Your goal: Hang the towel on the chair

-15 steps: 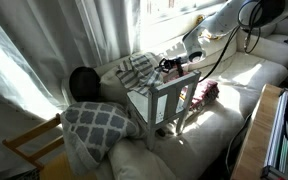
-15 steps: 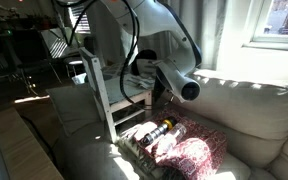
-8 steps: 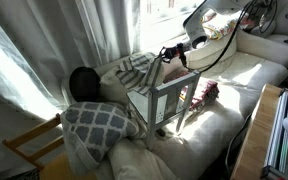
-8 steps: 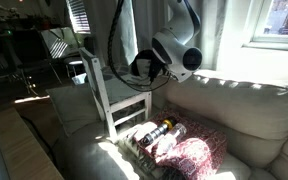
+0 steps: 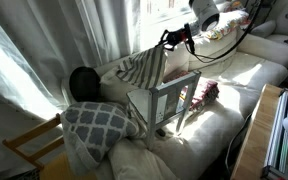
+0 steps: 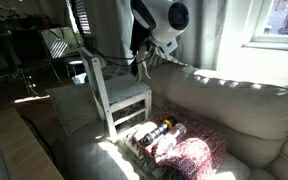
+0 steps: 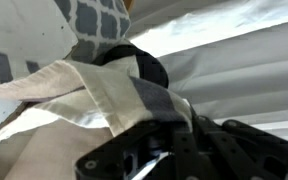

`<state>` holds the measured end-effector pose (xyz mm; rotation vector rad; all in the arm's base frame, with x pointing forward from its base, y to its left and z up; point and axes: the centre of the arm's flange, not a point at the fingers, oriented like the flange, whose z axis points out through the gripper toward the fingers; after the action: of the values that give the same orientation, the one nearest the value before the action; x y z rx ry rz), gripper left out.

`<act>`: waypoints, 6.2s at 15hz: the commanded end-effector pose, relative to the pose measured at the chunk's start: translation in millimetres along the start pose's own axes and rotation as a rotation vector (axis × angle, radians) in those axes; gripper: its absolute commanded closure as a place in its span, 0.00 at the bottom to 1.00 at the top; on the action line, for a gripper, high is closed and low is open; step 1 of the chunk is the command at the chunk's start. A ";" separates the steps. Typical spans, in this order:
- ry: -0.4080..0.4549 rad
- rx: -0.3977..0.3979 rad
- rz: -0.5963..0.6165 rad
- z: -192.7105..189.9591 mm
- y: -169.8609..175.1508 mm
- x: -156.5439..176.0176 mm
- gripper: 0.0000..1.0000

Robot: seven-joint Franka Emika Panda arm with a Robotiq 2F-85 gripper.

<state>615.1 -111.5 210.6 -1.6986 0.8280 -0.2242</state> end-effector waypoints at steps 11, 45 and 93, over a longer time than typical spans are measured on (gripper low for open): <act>-0.134 0.001 -0.116 -5.9 -95.3 -84.4 0.99; -0.600 -0.346 -0.219 -17.9 -89.6 -302.0 0.99; -0.504 -0.805 -0.810 9.3 -133.2 -332.1 0.00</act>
<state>427.3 119.8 393.6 -2.5751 -0.1733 -0.0016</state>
